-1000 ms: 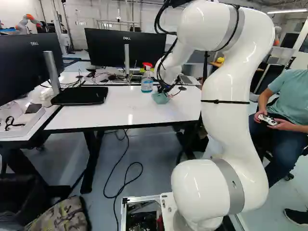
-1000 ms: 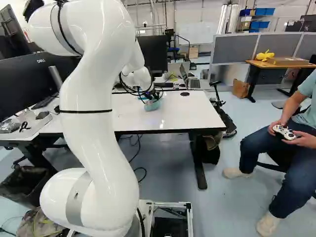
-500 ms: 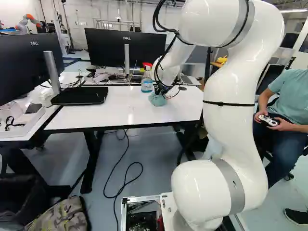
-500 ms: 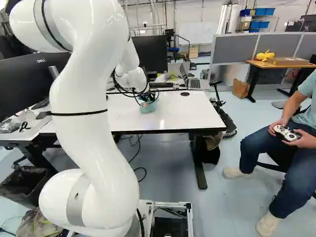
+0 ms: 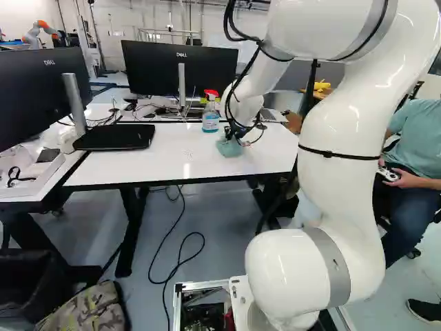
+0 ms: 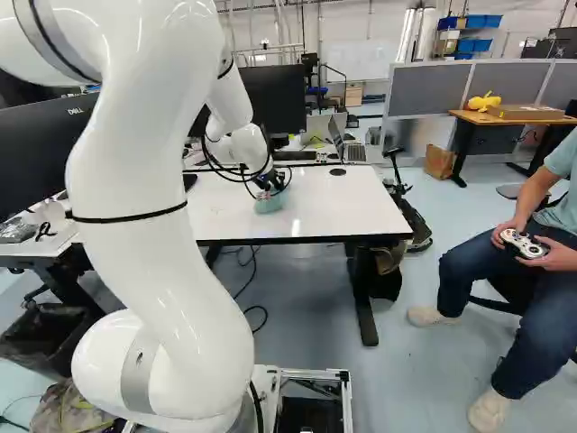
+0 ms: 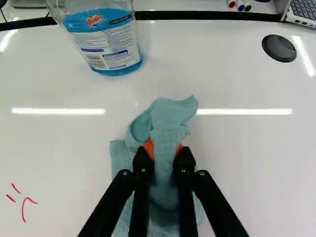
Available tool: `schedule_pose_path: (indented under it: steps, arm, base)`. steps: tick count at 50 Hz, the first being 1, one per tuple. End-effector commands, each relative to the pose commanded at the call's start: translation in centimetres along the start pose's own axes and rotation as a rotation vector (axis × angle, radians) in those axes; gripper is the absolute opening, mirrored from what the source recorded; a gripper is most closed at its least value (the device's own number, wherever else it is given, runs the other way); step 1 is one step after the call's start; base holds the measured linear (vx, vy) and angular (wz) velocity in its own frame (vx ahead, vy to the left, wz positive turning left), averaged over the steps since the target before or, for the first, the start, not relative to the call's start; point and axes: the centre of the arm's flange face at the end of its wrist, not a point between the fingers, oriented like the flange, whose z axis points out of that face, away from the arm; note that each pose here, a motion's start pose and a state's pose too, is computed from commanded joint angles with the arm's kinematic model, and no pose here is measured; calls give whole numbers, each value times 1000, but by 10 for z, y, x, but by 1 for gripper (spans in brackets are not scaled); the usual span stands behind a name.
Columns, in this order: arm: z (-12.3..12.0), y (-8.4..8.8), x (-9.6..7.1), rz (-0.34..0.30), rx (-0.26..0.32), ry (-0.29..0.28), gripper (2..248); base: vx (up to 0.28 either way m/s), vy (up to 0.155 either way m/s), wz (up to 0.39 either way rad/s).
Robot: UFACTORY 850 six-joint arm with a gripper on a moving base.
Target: Clean the table with the green towel
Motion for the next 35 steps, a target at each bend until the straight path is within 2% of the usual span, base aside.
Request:
schedule_pose_path:
  steps: [19, 35]
  arm:
    - [0, 32, -1, 46, -35, -1, 57]
    - [15, 46, 16, 64, -49, 12, 57]
  base:
    - [0, 0, 0]
    - [0, 0, 0]
